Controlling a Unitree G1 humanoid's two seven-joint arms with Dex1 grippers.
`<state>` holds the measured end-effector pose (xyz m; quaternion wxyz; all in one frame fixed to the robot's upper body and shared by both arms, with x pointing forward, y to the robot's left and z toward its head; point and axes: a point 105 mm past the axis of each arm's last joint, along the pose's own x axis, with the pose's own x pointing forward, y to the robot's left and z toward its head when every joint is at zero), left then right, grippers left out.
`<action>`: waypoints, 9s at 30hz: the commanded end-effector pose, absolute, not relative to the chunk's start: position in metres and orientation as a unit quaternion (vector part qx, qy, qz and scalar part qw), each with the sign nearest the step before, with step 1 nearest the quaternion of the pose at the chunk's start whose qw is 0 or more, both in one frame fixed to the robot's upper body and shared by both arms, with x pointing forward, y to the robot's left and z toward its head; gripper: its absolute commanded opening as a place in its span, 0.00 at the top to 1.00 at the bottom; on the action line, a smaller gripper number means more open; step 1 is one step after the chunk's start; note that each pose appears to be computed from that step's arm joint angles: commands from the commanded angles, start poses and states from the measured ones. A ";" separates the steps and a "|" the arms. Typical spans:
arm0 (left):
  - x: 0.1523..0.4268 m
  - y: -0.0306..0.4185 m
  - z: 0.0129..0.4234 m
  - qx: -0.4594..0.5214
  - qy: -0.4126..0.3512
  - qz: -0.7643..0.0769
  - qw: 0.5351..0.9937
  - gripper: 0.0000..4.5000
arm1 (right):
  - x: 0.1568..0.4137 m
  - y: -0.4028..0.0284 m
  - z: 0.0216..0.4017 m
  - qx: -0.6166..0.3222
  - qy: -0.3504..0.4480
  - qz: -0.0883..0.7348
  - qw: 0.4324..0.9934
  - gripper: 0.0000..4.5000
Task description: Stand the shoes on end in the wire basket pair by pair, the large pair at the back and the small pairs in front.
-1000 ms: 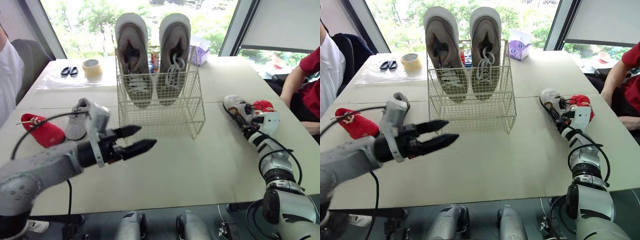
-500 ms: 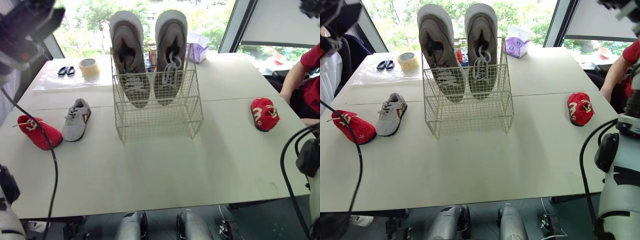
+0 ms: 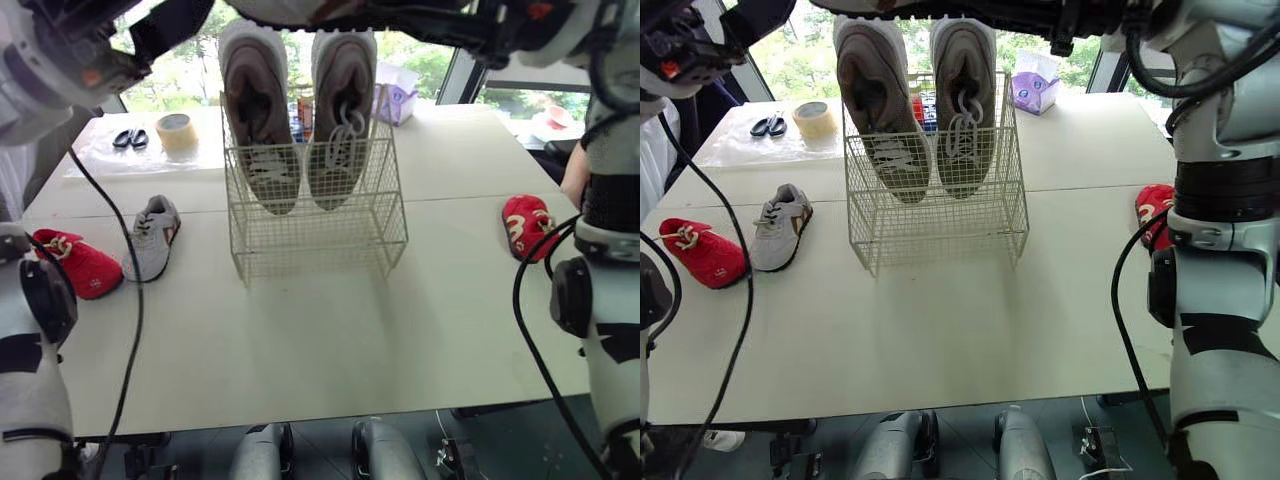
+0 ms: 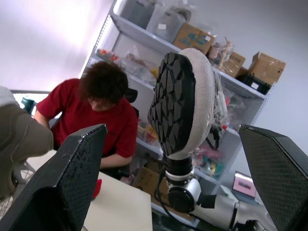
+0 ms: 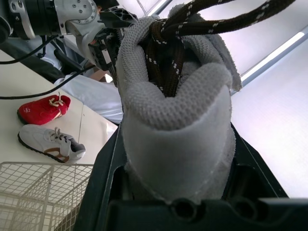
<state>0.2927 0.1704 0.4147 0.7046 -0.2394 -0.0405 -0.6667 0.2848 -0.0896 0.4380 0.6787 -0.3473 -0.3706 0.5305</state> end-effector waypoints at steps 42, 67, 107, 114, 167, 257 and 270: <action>0.276 0.144 0.395 -0.526 -0.283 -0.545 0.587 0.94 | 0.293 -0.142 0.415 0.339 -0.301 0.492 0.743 0.01; 0.293 0.121 0.354 -0.511 -0.217 -0.549 0.624 0.94 | 0.269 -0.066 0.445 0.364 -0.254 0.562 0.698 0.01; 0.286 0.121 0.352 -0.495 -0.218 -0.550 0.636 0.94 | 0.293 -0.068 0.429 0.354 -0.252 0.528 0.730 0.01; 0.287 0.119 0.350 -0.495 -0.213 -0.549 0.639 0.94 | 0.292 -0.068 0.430 0.355 -0.252 0.528 0.729 0.01; 0.211 0.154 0.268 -0.072 0.017 -0.410 0.909 0.17 | 0.376 -0.106 0.368 -0.234 -0.230 0.601 0.729 0.70; 0.402 0.344 0.365 -0.118 -0.050 -0.043 0.991 0.95 | 0.244 -0.092 0.290 -0.185 0.001 0.665 0.724 0.00; 0.307 0.178 0.430 -0.046 -0.454 -0.105 0.884 0.95 | 0.291 -0.122 0.306 -0.143 -0.005 0.579 0.803 0.00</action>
